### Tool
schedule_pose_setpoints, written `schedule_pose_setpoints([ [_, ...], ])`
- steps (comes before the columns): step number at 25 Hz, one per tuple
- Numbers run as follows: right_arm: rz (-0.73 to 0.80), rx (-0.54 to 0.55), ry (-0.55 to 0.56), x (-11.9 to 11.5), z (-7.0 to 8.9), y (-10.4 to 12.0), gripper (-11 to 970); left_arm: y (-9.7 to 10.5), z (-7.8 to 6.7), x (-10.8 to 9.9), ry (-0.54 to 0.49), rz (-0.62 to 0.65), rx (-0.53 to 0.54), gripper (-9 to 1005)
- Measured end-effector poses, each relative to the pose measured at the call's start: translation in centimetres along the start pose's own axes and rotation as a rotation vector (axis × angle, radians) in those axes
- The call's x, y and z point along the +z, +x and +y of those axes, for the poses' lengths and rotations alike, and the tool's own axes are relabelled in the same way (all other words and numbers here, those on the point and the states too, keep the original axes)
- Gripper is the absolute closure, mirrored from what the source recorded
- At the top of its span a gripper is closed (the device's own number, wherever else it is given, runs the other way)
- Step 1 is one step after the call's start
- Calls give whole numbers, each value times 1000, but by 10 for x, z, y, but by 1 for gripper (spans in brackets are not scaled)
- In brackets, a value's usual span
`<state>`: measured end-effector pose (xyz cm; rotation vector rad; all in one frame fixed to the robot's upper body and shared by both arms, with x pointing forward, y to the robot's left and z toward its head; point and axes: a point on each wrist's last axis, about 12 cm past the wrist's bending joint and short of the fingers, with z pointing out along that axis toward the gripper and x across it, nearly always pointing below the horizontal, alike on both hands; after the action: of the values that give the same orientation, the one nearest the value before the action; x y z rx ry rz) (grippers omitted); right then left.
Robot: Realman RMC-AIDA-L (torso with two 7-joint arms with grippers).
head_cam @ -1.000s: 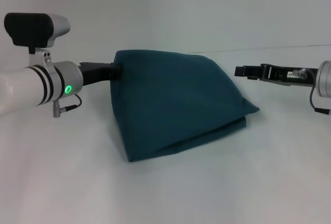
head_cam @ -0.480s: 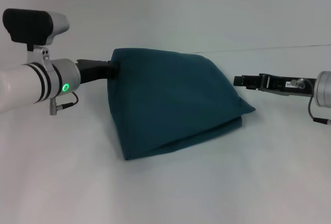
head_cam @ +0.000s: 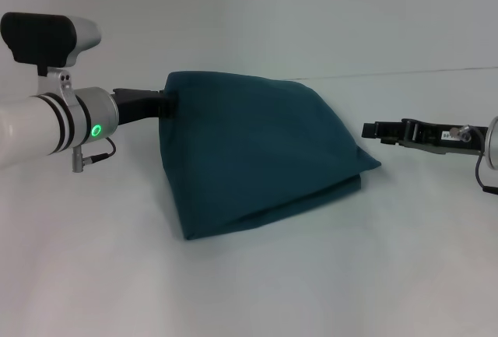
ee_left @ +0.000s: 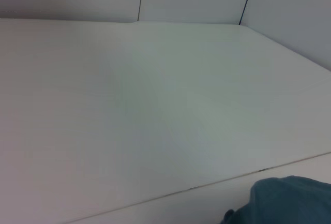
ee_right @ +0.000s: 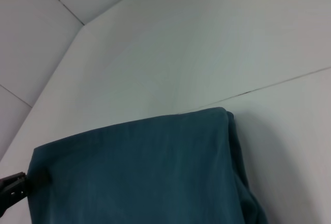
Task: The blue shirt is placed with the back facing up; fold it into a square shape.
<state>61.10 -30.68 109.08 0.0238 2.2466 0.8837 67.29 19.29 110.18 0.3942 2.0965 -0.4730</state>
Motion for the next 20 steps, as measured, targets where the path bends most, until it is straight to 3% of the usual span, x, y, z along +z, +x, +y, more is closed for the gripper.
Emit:
schedule_pose_setpoints([
  [8,77,101,39,-4,-10,4,454,0,0,0,0,1,-1,933],
  [20,89,160,64,12,-10,16,472,1,-1,0,2,2,4,933],
])
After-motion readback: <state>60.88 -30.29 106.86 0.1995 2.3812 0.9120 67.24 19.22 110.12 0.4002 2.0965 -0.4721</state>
